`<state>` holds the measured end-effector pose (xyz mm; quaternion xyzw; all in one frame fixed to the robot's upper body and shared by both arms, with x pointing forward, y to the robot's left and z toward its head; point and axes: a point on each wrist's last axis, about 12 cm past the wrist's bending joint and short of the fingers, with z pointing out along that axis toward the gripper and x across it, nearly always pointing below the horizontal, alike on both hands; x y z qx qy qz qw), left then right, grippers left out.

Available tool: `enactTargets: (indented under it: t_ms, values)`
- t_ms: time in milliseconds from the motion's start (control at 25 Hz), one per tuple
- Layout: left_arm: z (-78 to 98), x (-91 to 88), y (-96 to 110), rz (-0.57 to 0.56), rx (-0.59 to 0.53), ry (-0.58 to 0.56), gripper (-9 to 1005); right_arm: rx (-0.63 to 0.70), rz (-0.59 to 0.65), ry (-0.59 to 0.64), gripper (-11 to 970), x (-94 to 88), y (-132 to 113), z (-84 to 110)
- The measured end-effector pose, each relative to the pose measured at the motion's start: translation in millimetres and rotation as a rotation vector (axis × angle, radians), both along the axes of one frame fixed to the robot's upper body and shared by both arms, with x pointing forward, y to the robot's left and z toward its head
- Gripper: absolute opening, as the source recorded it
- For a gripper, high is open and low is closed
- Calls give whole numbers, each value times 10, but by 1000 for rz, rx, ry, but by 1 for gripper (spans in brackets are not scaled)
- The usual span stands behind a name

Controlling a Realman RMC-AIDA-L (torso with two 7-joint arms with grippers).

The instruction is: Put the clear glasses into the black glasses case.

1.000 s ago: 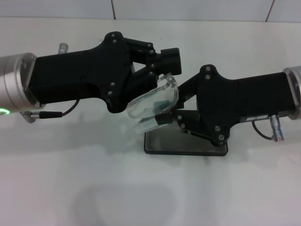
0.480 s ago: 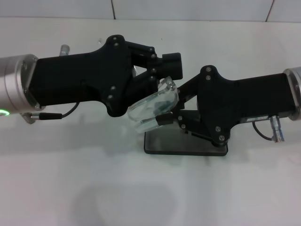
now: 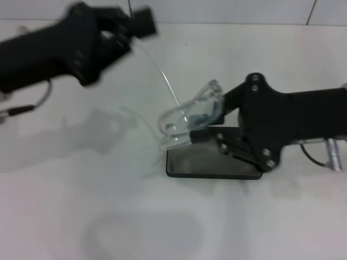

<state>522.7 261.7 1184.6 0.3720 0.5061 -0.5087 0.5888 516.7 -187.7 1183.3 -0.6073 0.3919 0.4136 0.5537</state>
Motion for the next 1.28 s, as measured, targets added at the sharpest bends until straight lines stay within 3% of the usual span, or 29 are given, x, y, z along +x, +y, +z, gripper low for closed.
enactTargets:
  t_ms: [280, 400, 560, 880, 1280]
  values:
    - [-58, 11, 312, 157, -107, 29, 69, 157, 89, -148, 76, -221, -158, -6]
    - [-73, 24, 315, 164, -118, 39, 69, 177, 113, -170, 76, -249, -170, 5]
    - [-106, 86, 209, 124, -110, 71, 69, 187, 139, -199, 75, -258, -141, 22]
    - [-100, 171, -327, -119, -3, 89, 69, 190, 147, -185, 75, -112, -32, 28]
    - [-11, 159, -340, -193, 10, 55, 70, 195, 91, -156, 74, -5, -69, -25]
